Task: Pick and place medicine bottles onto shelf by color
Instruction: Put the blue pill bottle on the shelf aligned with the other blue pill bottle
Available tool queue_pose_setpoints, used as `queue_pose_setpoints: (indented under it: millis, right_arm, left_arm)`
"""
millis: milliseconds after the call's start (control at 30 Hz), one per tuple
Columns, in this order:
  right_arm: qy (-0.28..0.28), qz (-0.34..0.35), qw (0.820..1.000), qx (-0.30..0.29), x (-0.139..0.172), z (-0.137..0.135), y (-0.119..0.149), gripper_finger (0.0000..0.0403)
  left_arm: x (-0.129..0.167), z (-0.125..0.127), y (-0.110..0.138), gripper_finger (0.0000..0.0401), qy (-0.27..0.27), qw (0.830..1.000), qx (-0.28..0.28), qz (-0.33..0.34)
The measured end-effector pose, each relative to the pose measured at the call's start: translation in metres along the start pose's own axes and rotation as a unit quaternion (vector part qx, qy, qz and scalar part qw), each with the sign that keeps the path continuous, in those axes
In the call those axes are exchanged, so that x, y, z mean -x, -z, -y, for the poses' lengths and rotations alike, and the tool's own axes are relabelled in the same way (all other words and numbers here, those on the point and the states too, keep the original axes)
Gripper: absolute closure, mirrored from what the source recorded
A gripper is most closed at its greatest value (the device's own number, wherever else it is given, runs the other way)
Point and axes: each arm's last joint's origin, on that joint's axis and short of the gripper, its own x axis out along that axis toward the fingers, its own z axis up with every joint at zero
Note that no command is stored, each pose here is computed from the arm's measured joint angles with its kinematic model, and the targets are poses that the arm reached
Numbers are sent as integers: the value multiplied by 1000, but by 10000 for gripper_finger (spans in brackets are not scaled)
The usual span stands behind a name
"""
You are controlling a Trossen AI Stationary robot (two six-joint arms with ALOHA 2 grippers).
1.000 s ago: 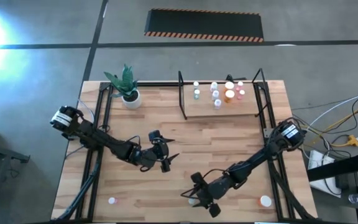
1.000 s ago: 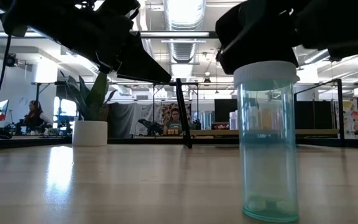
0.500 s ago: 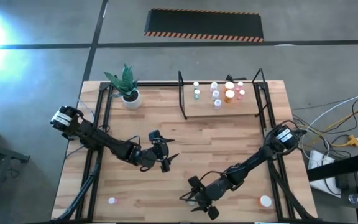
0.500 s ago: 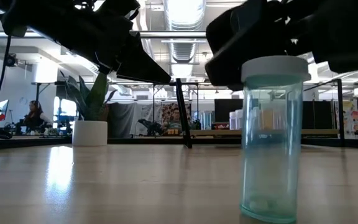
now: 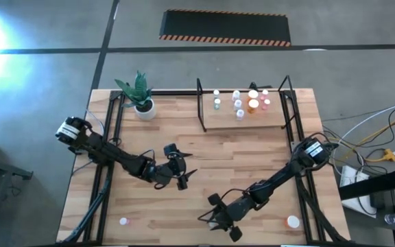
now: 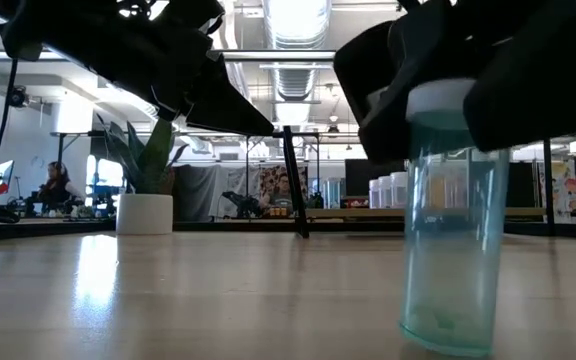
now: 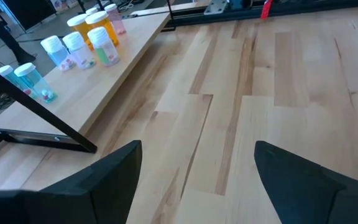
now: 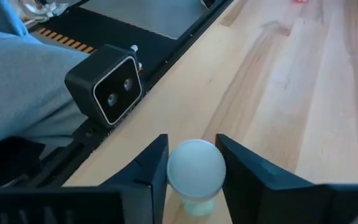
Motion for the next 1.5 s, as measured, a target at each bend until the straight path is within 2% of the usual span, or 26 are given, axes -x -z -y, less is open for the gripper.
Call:
queue_pose_setpoints:
  millis: [133,233,333,500,700,833,933,1067,1267,1500]
  right_arm:
    - [3,0,1000,-2,10,3,-11,299]
    - [22,-11,1000,-13,32,16,-26,297]
    - [111,-26,993,-23,62,36,-43,296]
    - [291,-43,953,-70,114,98,-56,298]
    - [371,-60,909,-180,154,189,-24,299]
    - [429,-65,873,-221,179,230,-1,299]
    - [450,-58,854,-255,196,250,14,299]
    - [461,-47,840,-282,212,266,29,298]
    - [469,-4,833,-292,214,275,42,297]
    - [475,-25,826,-304,207,285,60,297]
  left_arm:
    - [0,0,0,108,0,1000,0,0]
    - [0,0,0,108,0,1000,0,0]
    - [0,0,0,108,0,1000,0,-1]
    - [0,0,0,108,0,1000,1,0]
    - [0,0,0,108,0,1000,1,0]
    - [0,0,0,108,0,1000,2,0]
    - [0,0,0,108,0,1000,2,1]
    - [0,0,0,108,0,1000,2,1]
    - [0,0,0,108,0,1000,3,2]
    - [0,0,0,108,1,1000,8,8]
